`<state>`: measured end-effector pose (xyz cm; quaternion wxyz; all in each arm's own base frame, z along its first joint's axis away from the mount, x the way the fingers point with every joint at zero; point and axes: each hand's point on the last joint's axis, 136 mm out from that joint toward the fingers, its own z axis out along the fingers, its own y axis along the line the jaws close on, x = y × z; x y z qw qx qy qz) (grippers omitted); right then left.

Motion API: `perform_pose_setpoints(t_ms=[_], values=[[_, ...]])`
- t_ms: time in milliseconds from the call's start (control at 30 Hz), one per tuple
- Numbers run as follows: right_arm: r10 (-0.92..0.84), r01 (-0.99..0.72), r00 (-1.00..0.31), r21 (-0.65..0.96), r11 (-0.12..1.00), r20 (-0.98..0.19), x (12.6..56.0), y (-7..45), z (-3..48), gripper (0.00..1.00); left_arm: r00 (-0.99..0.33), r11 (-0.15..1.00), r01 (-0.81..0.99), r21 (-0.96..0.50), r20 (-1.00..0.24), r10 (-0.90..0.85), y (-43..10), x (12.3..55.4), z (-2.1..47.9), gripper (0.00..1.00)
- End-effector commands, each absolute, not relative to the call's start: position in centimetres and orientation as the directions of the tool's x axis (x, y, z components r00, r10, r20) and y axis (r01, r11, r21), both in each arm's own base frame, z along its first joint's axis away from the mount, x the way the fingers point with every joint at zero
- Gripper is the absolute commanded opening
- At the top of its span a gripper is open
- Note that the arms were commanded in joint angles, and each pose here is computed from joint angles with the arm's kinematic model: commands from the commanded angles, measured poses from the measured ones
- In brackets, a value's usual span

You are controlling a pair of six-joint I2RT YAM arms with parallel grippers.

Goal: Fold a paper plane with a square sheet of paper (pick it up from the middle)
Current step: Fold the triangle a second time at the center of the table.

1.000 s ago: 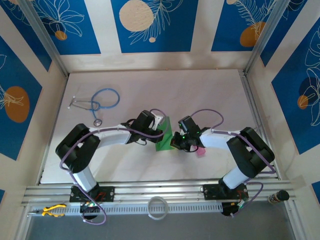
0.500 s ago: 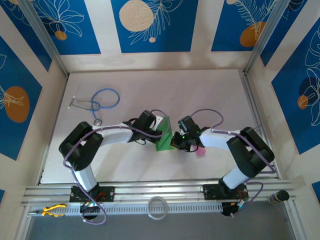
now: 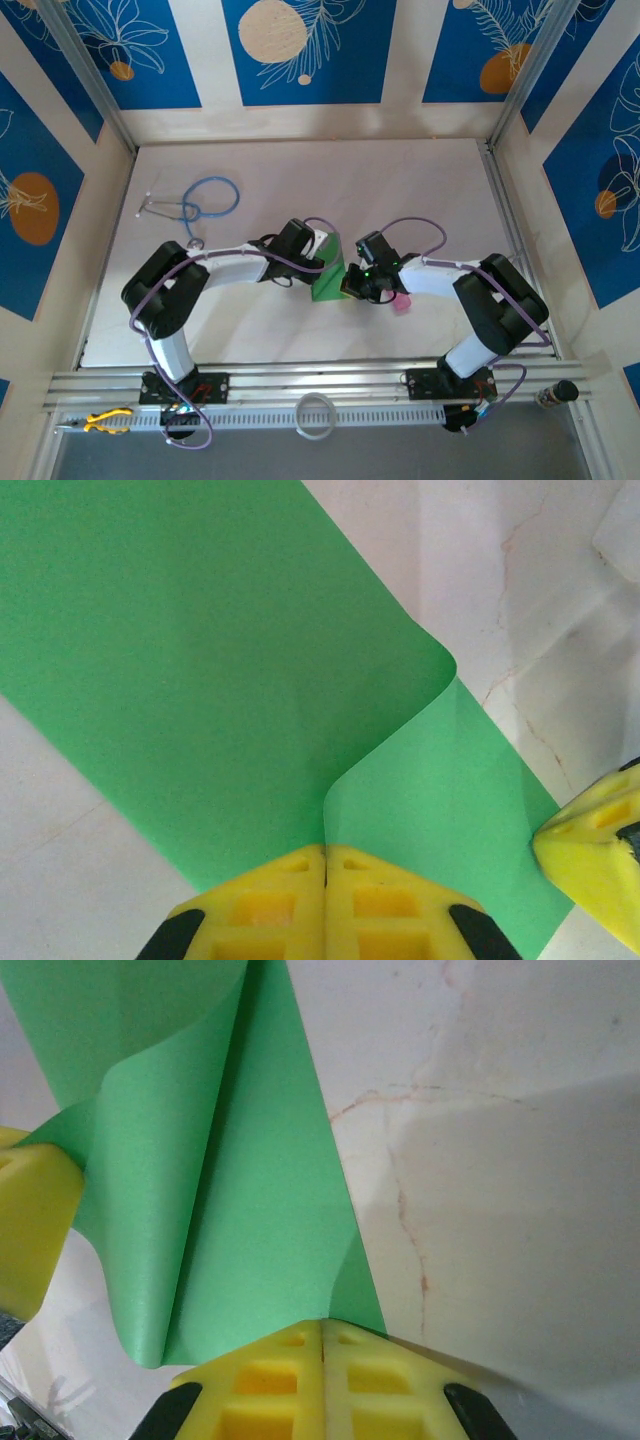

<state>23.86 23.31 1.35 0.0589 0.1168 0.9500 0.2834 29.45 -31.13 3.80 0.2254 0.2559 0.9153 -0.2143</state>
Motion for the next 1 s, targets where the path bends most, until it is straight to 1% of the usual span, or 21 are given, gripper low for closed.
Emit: perform_pose_setpoints(t_ms=[0,967], values=[[0.26,0.233,-0.966,0.442,0.866,0.0,22.27,21.26,-0.96,0.0,-0.758,0.785,0.57,-0.242,-0.523,0.389,-30.76,30.4,3.79,0.02],[0.259,0.233,-0.966,0.44,0.867,0.002,22.32,21.32,-0.93,0.0,-0.77,0.807,0.55,-0.215,-0.506,0.39,-30.24,30.62,2.93,0.02]])
